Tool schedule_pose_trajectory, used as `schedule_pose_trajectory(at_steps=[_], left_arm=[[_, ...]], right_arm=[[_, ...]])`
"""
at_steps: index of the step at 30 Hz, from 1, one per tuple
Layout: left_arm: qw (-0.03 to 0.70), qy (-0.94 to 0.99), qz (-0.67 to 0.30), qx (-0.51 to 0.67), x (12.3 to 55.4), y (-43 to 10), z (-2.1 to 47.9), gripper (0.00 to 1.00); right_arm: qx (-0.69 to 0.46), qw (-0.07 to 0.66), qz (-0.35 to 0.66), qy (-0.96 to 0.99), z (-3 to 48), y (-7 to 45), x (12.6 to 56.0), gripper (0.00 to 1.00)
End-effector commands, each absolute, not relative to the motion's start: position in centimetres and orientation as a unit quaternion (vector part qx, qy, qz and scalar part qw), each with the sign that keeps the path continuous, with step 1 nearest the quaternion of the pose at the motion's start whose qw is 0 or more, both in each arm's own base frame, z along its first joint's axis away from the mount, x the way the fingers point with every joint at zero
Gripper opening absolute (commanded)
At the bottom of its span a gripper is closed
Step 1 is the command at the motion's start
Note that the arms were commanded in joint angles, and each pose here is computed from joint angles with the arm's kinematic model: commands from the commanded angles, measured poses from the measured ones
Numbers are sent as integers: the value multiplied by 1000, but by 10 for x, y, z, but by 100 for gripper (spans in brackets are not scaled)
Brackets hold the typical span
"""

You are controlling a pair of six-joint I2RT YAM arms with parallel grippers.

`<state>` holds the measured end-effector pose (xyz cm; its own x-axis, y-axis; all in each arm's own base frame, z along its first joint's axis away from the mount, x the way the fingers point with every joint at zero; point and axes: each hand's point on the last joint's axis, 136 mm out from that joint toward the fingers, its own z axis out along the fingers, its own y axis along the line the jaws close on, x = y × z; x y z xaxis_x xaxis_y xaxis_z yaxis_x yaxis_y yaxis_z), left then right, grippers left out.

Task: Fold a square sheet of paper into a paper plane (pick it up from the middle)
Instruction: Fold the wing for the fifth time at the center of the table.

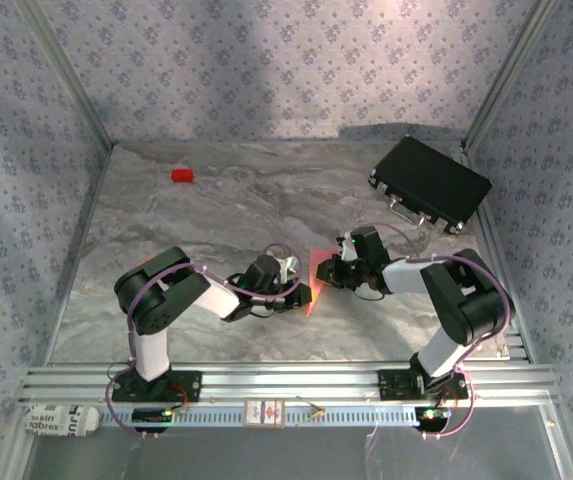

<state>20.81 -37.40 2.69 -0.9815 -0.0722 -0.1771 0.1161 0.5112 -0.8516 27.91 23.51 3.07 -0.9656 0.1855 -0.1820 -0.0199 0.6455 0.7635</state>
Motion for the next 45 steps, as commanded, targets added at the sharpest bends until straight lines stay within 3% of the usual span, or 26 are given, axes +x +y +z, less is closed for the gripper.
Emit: schedule_pose_trajectory(at_steps=[1,8,13,17,27,30,35,38,42,45], left_arm=[[54,902,-427,-22,195,-344,-20,0],[49,906,-419,-27,192,-340,-25,0],[42,904,-426,-12,188,-343,-19,14],[31,905,-424,13,181,-346,-13,16],[3,906,-420,48,166,-349,-11,0],[2,908,-417,49,165,-348,-10,1],[-1,912,-407,55,160,-345,-11,12],[-5,913,-403,60,157,-344,-12,10],[-14,913,-401,70,152,-345,-13,0],[-17,914,-399,74,149,-344,-13,0]], right_arm=[[38,126,420,898,30,236,285,11],[59,98,387,915,8,227,280,11],[72,82,364,925,-5,219,272,10],[77,77,354,929,-8,215,270,10],[80,71,344,933,-11,212,269,10],[83,68,340,934,-14,211,267,10],[87,66,335,936,-16,209,265,10],[89,67,335,936,-17,208,265,10],[91,67,333,936,-17,208,265,10],[92,66,331,937,-18,207,265,10]])
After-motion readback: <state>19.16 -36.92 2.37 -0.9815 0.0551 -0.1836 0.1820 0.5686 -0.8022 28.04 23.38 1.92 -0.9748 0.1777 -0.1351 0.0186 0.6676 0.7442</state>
